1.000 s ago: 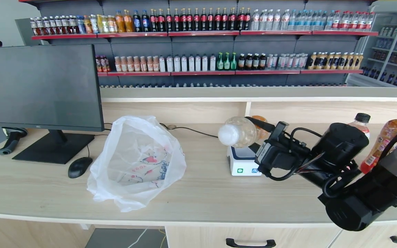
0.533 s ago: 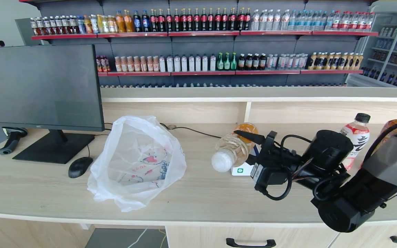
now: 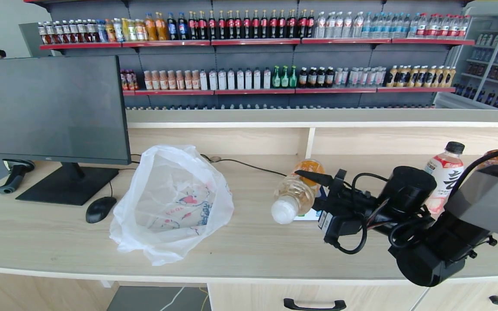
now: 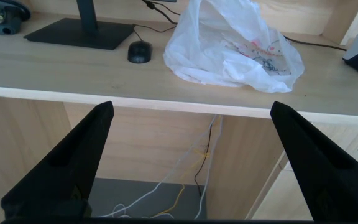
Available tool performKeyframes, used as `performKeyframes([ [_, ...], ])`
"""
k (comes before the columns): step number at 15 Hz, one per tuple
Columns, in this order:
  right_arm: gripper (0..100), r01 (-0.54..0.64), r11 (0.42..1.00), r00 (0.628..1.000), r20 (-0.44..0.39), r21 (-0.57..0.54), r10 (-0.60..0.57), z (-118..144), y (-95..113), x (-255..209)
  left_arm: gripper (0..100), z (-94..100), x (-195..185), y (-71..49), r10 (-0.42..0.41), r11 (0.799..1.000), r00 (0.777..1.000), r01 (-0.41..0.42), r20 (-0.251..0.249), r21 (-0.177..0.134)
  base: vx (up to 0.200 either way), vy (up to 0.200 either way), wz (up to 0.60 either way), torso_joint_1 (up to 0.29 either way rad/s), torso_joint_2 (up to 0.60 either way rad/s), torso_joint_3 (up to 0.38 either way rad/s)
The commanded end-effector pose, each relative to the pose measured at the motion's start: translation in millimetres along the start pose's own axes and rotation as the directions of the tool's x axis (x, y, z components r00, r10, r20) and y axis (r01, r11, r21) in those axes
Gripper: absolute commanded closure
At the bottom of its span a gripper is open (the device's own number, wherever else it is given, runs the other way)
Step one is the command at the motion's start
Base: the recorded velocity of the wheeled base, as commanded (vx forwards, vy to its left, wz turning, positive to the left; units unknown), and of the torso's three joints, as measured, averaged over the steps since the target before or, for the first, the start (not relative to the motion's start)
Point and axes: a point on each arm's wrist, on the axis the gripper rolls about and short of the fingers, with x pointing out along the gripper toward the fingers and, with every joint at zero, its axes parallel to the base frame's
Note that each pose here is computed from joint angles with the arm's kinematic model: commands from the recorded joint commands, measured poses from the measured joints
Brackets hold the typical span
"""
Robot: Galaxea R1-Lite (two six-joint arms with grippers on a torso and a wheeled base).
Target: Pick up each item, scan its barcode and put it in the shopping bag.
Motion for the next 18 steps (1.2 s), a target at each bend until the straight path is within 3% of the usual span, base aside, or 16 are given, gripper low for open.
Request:
performKeyframes([
  [1, 100, -0.002, 1.000, 1.000, -0.002, 0.003, 0.002, -1.2, 1.3, 0.2, 0, 0.0, 0.0, 0.0, 0.000, 1.000, 1.000, 0.000, 0.001, 0.000, 0.000, 0.000, 0.00, 0.000, 0.00, 0.000],
  [18, 100, -0.034, 0.999, 0.999, -0.025, 0.026, 0.034, -13.7, 10.6, -9.5, 0, 0.0, 0.0, 0.0, 0.002, 1.000, 1.000, -0.002, 0.001, 0.000, 0.000, 0.000, 0.00, 0.000, 0.00, 0.000],
])
